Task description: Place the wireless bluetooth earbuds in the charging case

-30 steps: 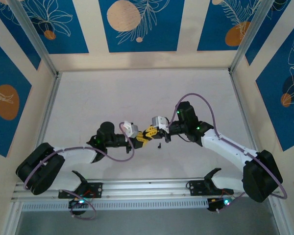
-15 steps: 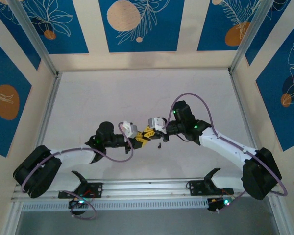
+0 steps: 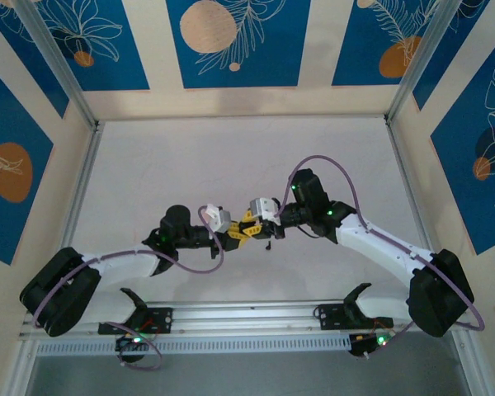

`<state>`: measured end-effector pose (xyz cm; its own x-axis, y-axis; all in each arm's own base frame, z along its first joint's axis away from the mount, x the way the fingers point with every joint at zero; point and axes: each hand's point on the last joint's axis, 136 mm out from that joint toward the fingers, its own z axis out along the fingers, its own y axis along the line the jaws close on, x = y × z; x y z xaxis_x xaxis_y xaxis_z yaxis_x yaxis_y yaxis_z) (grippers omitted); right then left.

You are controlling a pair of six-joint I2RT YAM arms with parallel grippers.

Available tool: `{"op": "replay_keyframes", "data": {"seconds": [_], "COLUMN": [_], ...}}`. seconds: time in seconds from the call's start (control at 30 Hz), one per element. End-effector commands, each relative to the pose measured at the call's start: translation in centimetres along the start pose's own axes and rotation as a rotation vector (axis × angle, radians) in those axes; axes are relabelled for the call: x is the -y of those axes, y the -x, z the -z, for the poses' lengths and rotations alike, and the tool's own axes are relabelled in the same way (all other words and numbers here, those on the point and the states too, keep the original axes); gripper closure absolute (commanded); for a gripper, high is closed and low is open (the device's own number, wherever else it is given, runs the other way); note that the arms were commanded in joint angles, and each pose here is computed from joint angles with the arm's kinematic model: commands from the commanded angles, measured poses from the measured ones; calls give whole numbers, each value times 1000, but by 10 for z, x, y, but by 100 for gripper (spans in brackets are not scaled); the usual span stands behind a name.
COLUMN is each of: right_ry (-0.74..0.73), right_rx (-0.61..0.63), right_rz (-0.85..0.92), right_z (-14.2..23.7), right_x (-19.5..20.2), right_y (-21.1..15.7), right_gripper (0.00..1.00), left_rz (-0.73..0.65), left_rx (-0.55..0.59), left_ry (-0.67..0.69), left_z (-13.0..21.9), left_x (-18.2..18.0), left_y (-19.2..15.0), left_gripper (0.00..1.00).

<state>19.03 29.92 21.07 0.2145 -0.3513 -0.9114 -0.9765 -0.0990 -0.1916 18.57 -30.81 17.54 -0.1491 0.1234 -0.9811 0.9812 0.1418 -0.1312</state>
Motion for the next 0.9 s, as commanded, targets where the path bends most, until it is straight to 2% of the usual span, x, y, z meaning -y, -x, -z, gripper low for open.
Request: {"op": "replay_keyframes", "data": {"seconds": [0.0,0.3,0.6,0.87], "right_ry": [26,-5,4,114], "right_rx": [53,170,75,16], "right_rz": [-18,-127,-473,-702], "right_z": [10,44,30,5], "right_x": [-6,-8,-11,-17], "right_y": [15,38,22,17], "right_gripper": [69,69,71,76], "left_rz": [-52,-107,-156,-164], "left_rx": [37,-69,-133,-131], "left_ry": [-17,67,118,122], "left_z": [1,6,13,16], "left_x": [7,-3,-7,-4], "left_y": [14,-9,-19,-17], "left_gripper": [85,85,85,85]}}
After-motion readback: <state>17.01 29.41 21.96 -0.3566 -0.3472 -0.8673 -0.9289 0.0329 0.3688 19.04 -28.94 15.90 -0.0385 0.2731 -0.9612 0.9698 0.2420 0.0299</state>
